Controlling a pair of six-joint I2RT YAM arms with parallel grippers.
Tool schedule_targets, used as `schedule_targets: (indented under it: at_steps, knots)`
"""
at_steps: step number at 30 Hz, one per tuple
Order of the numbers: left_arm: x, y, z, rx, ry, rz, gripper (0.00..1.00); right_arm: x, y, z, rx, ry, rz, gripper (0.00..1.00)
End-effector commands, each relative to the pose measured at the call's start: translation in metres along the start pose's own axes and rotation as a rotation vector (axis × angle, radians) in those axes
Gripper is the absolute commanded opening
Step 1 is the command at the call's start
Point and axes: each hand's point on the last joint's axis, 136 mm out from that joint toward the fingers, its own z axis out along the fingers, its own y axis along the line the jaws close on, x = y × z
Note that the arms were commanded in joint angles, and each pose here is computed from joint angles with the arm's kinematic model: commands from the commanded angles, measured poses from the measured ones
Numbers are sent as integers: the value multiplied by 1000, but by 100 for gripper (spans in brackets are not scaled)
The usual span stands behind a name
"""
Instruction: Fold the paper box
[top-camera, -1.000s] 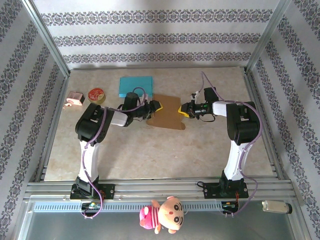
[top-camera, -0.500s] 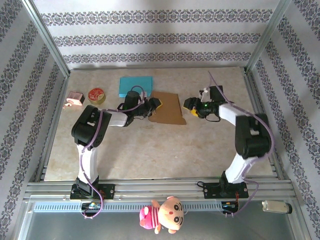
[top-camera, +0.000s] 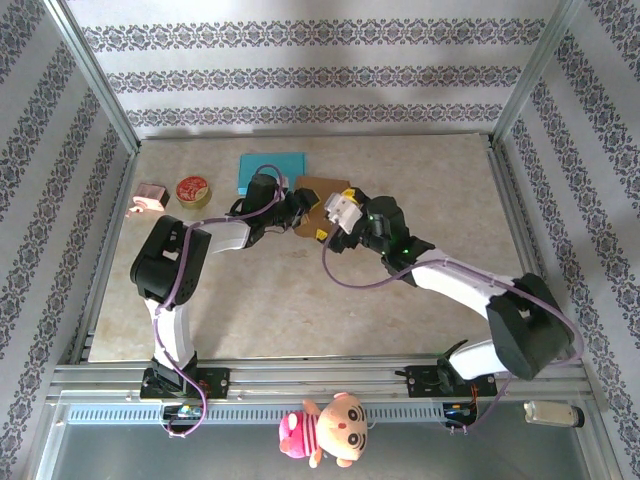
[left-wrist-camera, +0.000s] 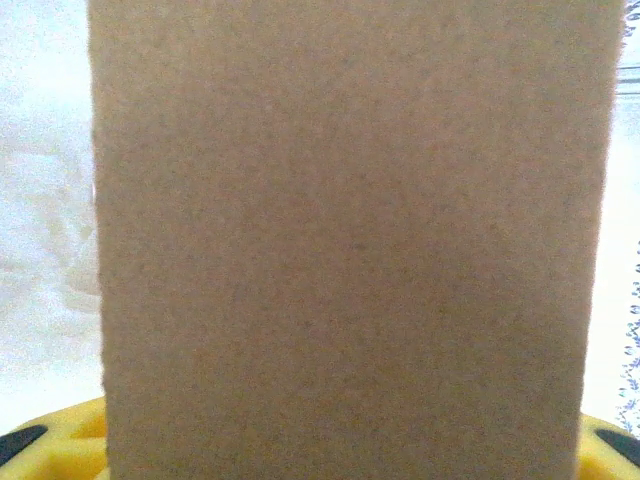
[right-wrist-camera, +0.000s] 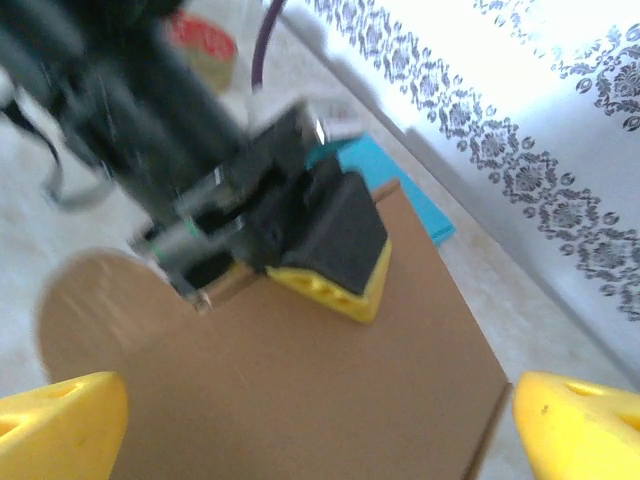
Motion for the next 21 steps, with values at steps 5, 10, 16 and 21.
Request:
schedule_targets:
  at_steps: [5,10,16,21]
  knots:
    - [-16,-27,-18,35,-45,19,38,16,10,14,45,2,-333,98]
    - [-18,-35,-20,46,-41,25,38,26,11,29,72,33,-369,98]
    - [-21,-36,-24,46,-53,22,38,34,12,50,130,66,-434,98]
    - [-22,-41,-28,53,-59,22,38,41,-3,64,277,118,-503,98]
